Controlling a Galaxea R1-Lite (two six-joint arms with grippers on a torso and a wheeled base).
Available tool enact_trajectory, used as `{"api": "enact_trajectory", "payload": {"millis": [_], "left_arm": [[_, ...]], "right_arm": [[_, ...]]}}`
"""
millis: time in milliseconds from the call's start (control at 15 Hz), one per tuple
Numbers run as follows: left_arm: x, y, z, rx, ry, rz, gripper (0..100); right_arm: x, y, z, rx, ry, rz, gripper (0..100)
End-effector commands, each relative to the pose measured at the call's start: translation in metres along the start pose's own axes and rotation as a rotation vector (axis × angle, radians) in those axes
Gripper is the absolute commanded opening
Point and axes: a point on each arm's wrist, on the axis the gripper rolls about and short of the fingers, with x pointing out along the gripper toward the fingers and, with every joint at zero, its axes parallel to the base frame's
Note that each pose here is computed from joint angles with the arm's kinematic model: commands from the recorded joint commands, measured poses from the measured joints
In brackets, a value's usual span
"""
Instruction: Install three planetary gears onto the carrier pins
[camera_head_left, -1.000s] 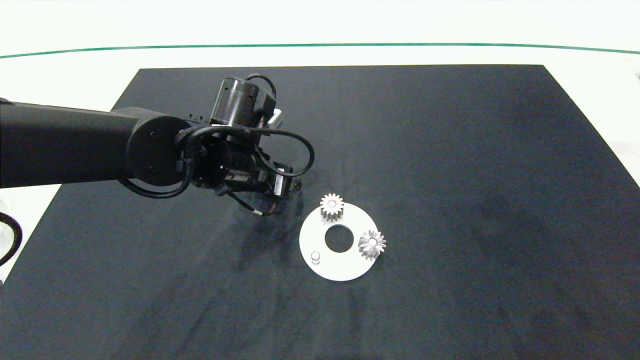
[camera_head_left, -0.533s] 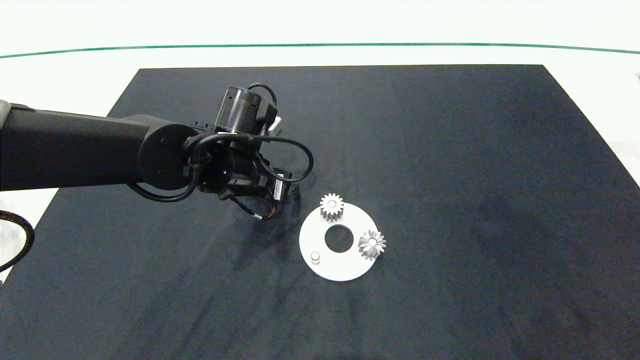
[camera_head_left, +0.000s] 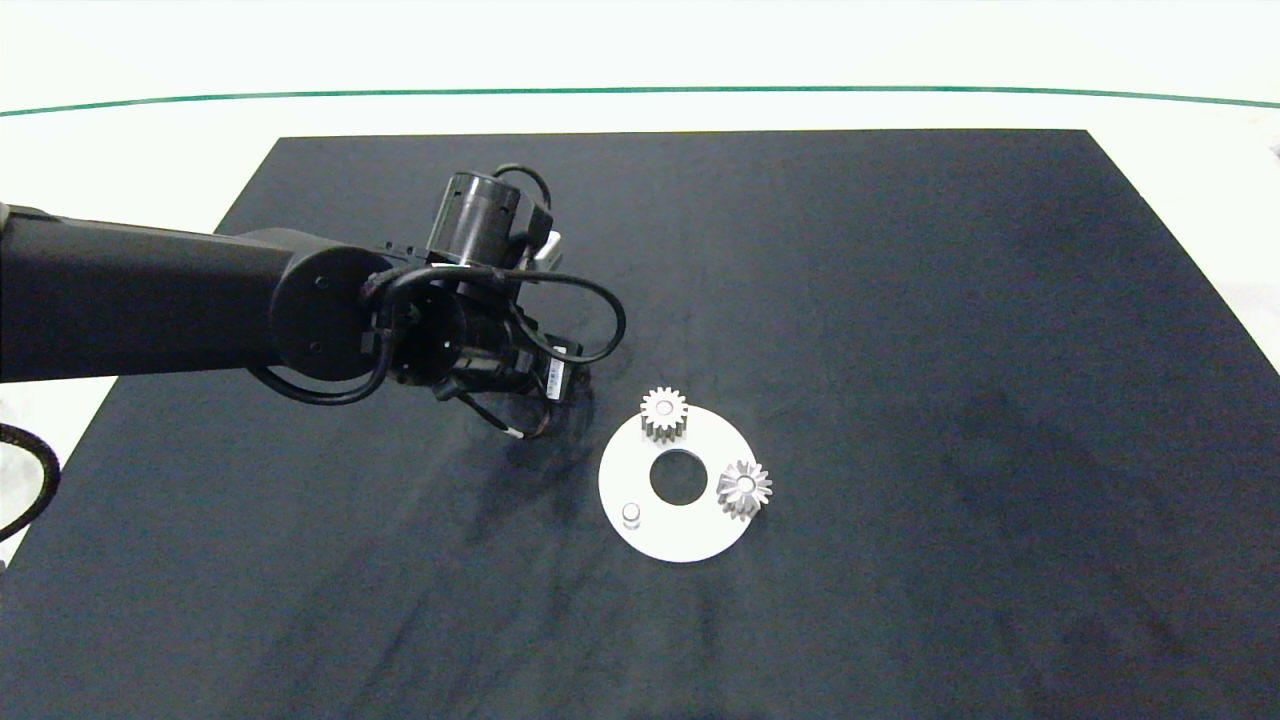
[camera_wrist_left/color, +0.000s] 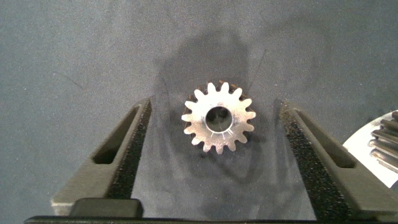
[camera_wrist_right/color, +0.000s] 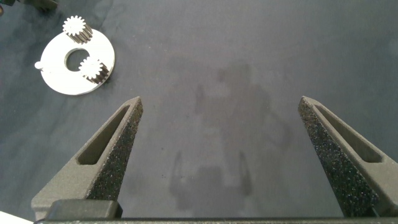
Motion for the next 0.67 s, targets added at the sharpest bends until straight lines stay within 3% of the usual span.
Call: {"api": "enact_trajectory", "payload": {"millis": [67,667], "left_arm": [[-0.002,0.0008,-0.0003,0.0,0.0,0.004,75],[-0.0034,0.0008,-0.0005,0.001,-0.002,0.007,57]], "right_arm": [[0.0009,0.0003,-0.0002,-0.002,0.005,-0.001,100],[0.0009,0.0003,-0.0002,-0.002,0.005,-0.001,100]]}}
